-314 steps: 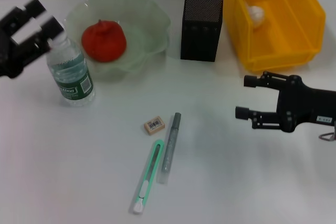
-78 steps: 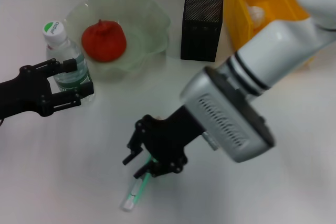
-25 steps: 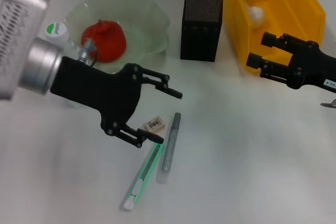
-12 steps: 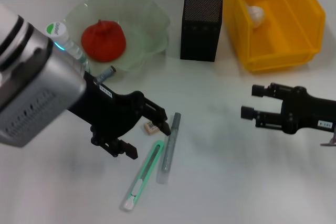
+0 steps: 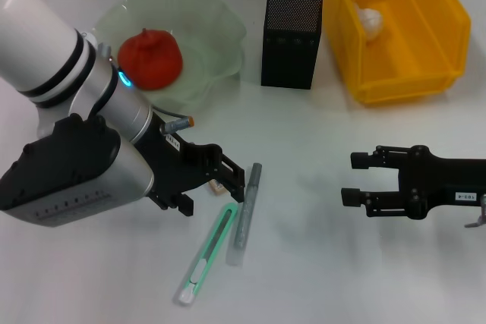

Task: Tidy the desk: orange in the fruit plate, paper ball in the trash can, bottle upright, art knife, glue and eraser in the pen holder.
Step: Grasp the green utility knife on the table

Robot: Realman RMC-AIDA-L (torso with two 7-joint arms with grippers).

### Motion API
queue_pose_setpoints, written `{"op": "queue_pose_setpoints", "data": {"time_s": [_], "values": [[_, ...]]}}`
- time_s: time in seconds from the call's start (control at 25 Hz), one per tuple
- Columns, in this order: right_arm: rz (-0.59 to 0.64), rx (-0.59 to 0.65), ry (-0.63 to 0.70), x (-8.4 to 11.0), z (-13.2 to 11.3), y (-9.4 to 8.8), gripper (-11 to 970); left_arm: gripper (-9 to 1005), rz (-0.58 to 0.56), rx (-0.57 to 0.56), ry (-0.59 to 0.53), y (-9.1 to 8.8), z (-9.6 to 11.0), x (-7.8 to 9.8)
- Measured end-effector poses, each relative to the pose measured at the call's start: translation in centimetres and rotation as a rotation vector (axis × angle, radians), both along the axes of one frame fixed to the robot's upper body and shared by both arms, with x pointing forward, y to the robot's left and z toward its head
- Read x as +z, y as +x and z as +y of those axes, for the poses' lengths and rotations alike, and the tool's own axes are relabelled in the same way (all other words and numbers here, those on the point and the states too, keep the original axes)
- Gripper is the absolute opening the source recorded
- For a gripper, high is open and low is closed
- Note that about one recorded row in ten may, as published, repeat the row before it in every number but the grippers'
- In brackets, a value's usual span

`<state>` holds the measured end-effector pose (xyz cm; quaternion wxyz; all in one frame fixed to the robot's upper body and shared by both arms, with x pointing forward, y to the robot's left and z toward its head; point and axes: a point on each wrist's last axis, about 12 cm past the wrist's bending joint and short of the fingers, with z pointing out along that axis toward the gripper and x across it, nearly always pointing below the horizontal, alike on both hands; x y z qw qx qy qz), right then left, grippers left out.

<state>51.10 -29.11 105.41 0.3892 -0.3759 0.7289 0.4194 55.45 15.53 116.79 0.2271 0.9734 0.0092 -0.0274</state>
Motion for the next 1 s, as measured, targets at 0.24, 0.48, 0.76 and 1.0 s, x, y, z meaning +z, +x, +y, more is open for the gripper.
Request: {"op": "queue_pose_setpoints", "data": {"time_s": [0.24,0.48,0.76,1.0], "values": [[-0.002,-0.003,-0.014,0.2,-0.3,0.1,768,769,-0.08,-0.092,0.076,-0.7,-0.7,0.2],[-0.007,-0.015,-0.027,-0.1,-0.4,0.1,768,768,-0.116,-0.152,0.145,-2.0,-0.8,-0.5],[-0.025,-0.013,-0.05,-0.4,-0.2,0.2,767,750,-0.179,-0.266,0.196,-3.6,-1.6,-1.5],[-0.023,-0.005,-0.058,-0.5,-0.1,0.2,767,731,-0.204,-0.353,0.241,-4.2,-3.3,-1.8]]}}
